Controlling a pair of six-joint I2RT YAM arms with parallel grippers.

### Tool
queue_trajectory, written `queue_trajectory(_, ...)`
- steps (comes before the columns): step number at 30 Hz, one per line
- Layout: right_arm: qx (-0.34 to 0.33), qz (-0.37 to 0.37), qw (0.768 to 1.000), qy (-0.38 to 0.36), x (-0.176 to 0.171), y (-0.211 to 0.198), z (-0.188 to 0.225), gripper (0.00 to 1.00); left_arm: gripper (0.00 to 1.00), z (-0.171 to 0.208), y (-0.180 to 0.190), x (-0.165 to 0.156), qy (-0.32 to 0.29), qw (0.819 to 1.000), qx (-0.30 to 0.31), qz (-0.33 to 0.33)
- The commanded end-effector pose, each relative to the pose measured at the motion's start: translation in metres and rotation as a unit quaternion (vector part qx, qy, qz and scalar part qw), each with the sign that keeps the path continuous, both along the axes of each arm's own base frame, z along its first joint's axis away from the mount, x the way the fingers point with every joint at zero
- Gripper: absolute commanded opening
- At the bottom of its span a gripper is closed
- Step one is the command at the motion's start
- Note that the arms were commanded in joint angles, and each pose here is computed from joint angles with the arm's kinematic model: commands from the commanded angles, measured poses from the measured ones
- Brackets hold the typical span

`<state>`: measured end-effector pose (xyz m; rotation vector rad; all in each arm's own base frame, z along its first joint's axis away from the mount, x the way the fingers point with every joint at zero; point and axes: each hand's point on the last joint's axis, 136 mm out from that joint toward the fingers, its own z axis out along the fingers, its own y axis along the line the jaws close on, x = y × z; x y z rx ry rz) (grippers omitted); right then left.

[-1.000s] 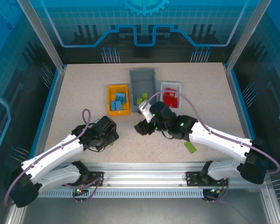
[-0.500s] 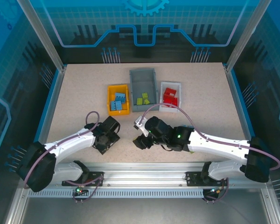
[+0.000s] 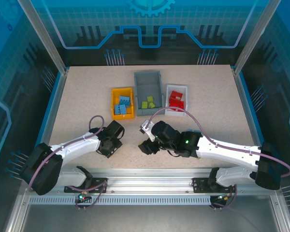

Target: Sort the legos into containers by color

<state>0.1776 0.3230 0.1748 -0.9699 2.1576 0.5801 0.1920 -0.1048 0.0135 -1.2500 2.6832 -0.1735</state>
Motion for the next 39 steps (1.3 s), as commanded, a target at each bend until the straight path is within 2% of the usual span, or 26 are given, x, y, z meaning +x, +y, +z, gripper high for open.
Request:
queue_trajectory(1, 0.019, 0.005, 1.0, 0.001, -0.005, 0.006, 0.004, 0.61, 0.44, -0.002, 0.015, -0.008, -0.001, 1.0, 0.025, 0.015)
queue_trajectory(4, 0.021, 0.012, 1.0, 0.001, -0.005, 0.008, 0.007, 0.61, 0.36, 0.003, 0.023, -0.016, -0.004, 0.999, 0.03, 0.02)
queue_trajectory(9, 0.035, 0.014, 0.999, -0.003, -0.004, 0.009, 0.017, 0.61, 0.32, 0.018, 0.034, -0.034, -0.019, 0.999, 0.02, 0.022)
queue_trajectory(11, 0.046, 0.008, 0.999, -0.007, -0.002, 0.007, 0.024, 0.6, 0.31, 0.031, 0.04, -0.04, -0.029, 0.999, 0.022, 0.013)
queue_trajectory(14, 0.077, -0.025, 0.997, -0.018, 0.008, -0.003, 0.043, 0.59, 0.25, 0.066, 0.037, -0.032, -0.071, 0.997, 0.015, -0.029)
queue_trajectory(17, 0.128, -0.084, 0.987, -0.038, 0.026, -0.023, 0.073, 0.59, 0.23, 0.11, 0.013, -0.004, -0.112, 0.988, 0.002, -0.11)
queue_trajectory(22, 0.182, -0.2, 0.962, -0.026, 0.066, -0.076, 0.089, 0.61, 0.24, 0.173, -0.052, 0.066, -0.164, 0.956, 0.002, -0.242)
queue_trajectory(27, 0.214, -0.25, 0.944, -0.028, 0.09, -0.103, 0.113, 0.62, 0.26, 0.205, -0.12, 0.136, -0.198, 0.93, -0.027, -0.307)
queue_trajectory(33, 0.226, -0.265, 0.937, -0.033, 0.098, -0.112, 0.125, 0.62, 0.29, 0.183, -0.184, 0.213, -0.197, 0.919, -0.06, -0.337)
queue_trajectory(39, 0.223, -0.267, 0.937, -0.025, 0.096, -0.114, 0.121, 0.62, 0.28, 0.142, -0.203, 0.271, -0.189, 0.923, -0.11, -0.318)
